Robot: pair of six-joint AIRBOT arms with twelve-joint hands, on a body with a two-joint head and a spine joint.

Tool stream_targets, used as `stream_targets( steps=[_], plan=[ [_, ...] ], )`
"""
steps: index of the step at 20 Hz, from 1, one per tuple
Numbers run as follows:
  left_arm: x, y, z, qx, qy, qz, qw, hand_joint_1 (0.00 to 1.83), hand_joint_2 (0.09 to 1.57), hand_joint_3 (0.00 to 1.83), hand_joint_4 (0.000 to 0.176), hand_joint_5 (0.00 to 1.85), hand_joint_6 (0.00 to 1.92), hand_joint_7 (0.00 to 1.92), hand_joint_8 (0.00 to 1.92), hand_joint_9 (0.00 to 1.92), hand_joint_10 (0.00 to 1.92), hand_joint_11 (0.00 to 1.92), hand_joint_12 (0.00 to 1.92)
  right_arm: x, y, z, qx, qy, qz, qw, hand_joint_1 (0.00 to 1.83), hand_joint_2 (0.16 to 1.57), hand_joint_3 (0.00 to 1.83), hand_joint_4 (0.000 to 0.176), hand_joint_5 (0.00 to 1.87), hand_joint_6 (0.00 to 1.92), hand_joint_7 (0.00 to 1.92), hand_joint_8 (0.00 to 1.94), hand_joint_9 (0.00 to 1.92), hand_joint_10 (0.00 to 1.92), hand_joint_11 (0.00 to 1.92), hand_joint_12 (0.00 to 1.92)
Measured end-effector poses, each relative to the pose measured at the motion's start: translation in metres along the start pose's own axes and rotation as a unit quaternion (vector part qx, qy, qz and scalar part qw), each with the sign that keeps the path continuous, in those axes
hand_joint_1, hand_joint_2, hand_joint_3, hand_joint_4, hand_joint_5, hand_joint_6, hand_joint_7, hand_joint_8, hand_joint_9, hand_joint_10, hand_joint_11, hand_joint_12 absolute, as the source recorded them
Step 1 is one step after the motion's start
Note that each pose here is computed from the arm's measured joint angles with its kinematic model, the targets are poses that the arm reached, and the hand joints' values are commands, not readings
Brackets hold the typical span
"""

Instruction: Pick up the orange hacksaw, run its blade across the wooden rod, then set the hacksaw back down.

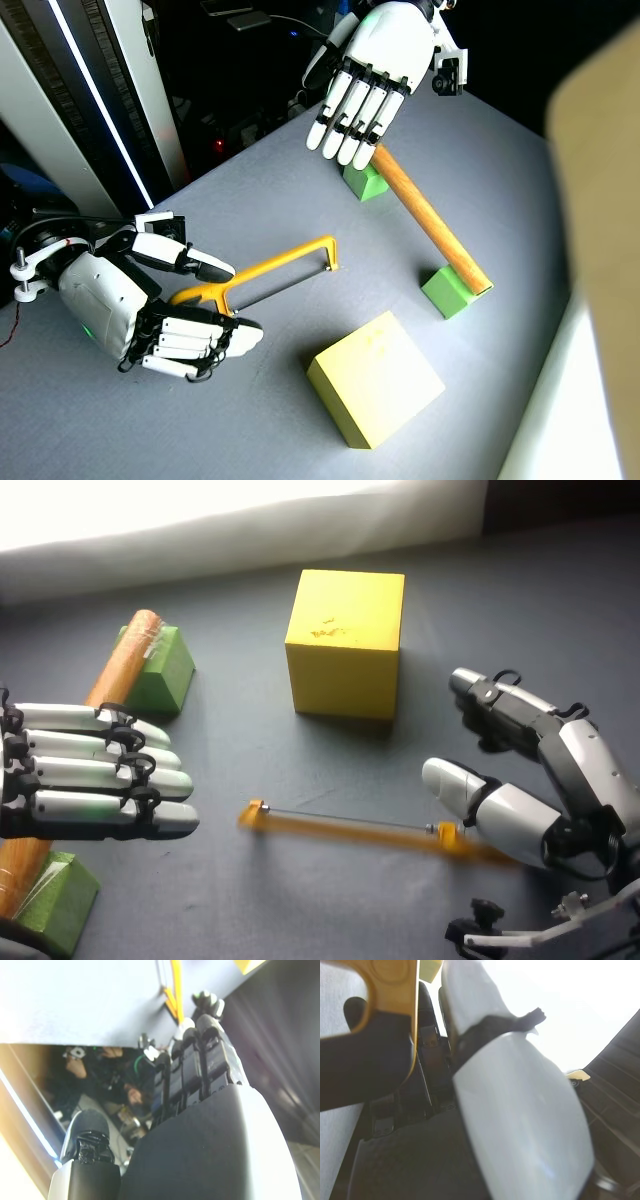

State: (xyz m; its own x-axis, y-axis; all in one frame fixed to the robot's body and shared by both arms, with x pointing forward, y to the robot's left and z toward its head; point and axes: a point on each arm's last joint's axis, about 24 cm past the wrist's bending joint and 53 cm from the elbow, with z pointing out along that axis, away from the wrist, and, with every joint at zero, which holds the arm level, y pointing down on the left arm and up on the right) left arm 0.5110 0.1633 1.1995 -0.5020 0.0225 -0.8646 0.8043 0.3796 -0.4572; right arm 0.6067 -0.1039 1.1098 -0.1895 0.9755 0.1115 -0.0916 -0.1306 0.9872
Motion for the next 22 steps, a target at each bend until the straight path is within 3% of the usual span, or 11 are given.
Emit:
stream_targets(
  steps=[2,4,8,14,15,16,17,19,20,21,22],
  plan=[
    [0.000,0.000,0.000,0.000,-0.003,-0.006,1.0000,0.08,1.29,0.00,0.000,0.14,0.00,0.13,0.00,0.13,0.00,0.00,0.31,0.000,0.002,0.000,-0.004,0.000,0.000,1.0000,0.67,0.98,0.00,0.000,0.21,0.00,0.25,0.00,0.27,0.00,0.01,1.04],
    [0.001,-0.001,0.000,0.004,-0.001,-0.006,1.0000,0.05,1.30,0.00,0.000,0.13,0.00,0.11,0.00,0.11,0.00,0.00,0.24,-0.003,0.004,0.001,-0.007,-0.002,-0.003,1.0000,0.51,0.94,0.00,0.000,0.01,0.00,0.03,0.00,0.07,0.00,0.00,0.70],
    [0.000,-0.003,0.001,0.010,-0.002,-0.006,0.9999,0.09,1.29,0.00,0.000,0.15,0.00,0.13,0.00,0.12,0.00,0.00,0.29,-0.009,0.021,0.007,-0.027,0.005,-0.011,0.9996,0.46,0.89,0.00,0.000,0.00,0.00,0.00,0.00,0.03,0.00,0.00,0.55],
    [0.005,-0.005,0.001,0.017,0.004,-0.009,0.9998,0.08,1.29,0.00,0.000,0.12,0.00,0.11,0.00,0.10,0.00,0.00,0.27,0.019,0.089,0.029,-0.096,0.119,-0.084,0.9847,0.48,0.92,0.01,0.000,0.08,0.01,0.09,0.01,0.12,0.02,0.00,0.73],
    [0.005,-0.006,0.001,0.018,0.003,-0.009,0.9998,0.07,1.29,0.00,0.000,0.15,0.01,0.12,0.01,0.11,0.00,0.00,0.29,0.024,0.095,0.032,-0.100,0.136,-0.096,0.9809,0.44,1.00,0.00,0.000,0.18,0.01,0.21,0.01,0.24,0.02,0.00,0.90],
    [0.004,-0.007,0.001,0.020,0.003,-0.009,0.9998,0.08,1.28,0.00,0.000,0.17,0.01,0.15,0.01,0.13,0.01,0.00,0.32,0.034,0.106,0.037,-0.115,0.167,-0.118,0.9721,0.39,1.05,0.00,0.000,0.29,0.01,0.33,0.01,0.36,0.02,0.07,0.98],
    [0.004,-0.008,0.001,0.022,0.003,-0.009,0.9997,0.11,1.28,0.00,0.000,0.23,0.01,0.23,0.01,0.21,0.02,0.00,0.39,0.046,0.117,0.041,-0.132,0.207,-0.139,0.9594,0.44,1.09,0.00,0.000,0.56,0.03,0.62,0.03,0.62,0.06,0.35,1.05],
    [0.004,-0.008,0.001,0.024,0.002,-0.009,0.9997,0.20,1.26,0.00,0.000,0.43,0.01,0.44,0.00,0.43,0.02,0.03,0.80,0.070,0.134,0.042,-0.173,0.287,-0.198,0.9212,0.46,1.14,0.00,0.000,0.86,0.05,0.90,0.06,0.86,0.13,0.55,1.20],
    [0.005,-0.009,0.001,0.025,0.003,-0.012,0.9996,0.23,1.27,0.00,0.000,0.63,0.03,0.63,0.03,0.60,0.06,0.11,0.98,0.081,0.136,0.039,-0.188,0.320,-0.229,0.8996,0.46,1.16,0.00,0.000,0.99,0.07,1.02,0.13,0.88,0.48,0.62,1.37],
    [0.005,-0.010,0.001,0.029,0.003,-0.012,0.9995,0.23,1.27,0.00,0.000,0.63,0.03,0.63,0.03,0.60,0.06,0.11,0.98,0.089,0.137,0.036,-0.196,0.346,-0.246,0.8839,0.46,1.16,0.00,0.000,0.99,0.07,1.02,0.13,0.88,0.48,0.62,1.37],
    [0.006,-0.011,0.001,0.032,0.004,-0.011,0.9994,0.24,1.27,0.00,0.000,0.86,0.08,0.86,0.05,0.82,0.12,0.34,1.06,0.098,0.135,0.031,-0.204,0.372,-0.262,0.8667,0.53,1.16,0.00,0.000,1.00,0.22,1.00,0.57,0.89,0.94,0.76,1.51]
  ],
)
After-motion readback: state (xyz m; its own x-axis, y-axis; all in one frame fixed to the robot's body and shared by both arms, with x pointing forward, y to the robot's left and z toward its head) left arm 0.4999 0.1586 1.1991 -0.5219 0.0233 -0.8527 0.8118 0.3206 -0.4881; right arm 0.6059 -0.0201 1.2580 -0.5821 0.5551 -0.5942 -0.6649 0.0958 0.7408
